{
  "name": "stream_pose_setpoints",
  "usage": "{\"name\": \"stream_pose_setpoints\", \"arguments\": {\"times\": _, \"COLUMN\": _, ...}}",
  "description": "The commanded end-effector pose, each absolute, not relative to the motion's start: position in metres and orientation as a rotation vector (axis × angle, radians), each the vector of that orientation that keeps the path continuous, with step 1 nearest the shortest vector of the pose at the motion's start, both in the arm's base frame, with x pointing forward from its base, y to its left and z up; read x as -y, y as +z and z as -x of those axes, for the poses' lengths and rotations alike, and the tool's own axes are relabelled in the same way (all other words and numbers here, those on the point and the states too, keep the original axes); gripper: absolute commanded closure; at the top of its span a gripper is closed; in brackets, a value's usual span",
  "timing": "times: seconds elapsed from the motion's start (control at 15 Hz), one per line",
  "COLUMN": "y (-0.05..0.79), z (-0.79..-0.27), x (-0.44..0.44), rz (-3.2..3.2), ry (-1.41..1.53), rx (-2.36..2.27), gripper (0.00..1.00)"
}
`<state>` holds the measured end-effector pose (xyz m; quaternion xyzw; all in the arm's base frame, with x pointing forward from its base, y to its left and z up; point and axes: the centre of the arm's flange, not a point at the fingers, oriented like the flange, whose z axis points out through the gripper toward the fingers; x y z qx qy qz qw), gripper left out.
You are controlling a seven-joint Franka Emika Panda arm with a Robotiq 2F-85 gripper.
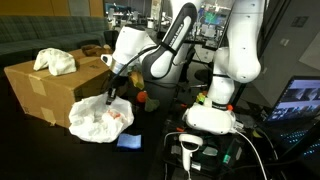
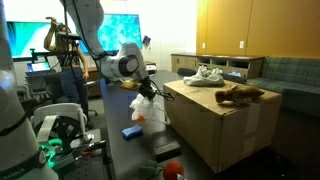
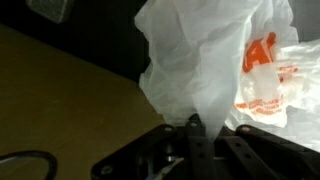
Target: Pick up all the objects from the table and put them on the box, then pick up all the objects from the box and put them on the table
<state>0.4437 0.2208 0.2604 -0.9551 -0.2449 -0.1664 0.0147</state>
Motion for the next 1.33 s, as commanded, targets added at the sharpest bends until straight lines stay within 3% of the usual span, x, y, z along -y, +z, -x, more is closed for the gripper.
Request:
{"name": "stream_pose_setpoints", "arguments": {"times": 0.0, "y": 0.307, "z": -0.410, "x": -0.196, "rz": 3.029, "ry": -0.636, "rx": 0.542, "gripper": 0.98}}
{"name": "stream_pose_setpoints", "arguments": {"times": 0.6, "y": 0.388, "z": -0.352, "x": -0.192, "rz": 3.171, "ry": -0.915, "rx": 0.128, "gripper": 0.99}}
{"name": "stream_pose_setpoints", "arguments": {"times": 0.87, "y": 0.406, "z": -0.306, "x": -0.218, "rz": 3.188, "ry": -1.003, "rx": -0.038, "gripper": 0.99}}
{"name": "stream_pose_setpoints", "arguments": {"times": 1.27, "y": 0.420, "z": -0.281, "x": -0.232, "rz": 3.154, "ry": -1.103, "rx": -0.324, "gripper": 0.99}}
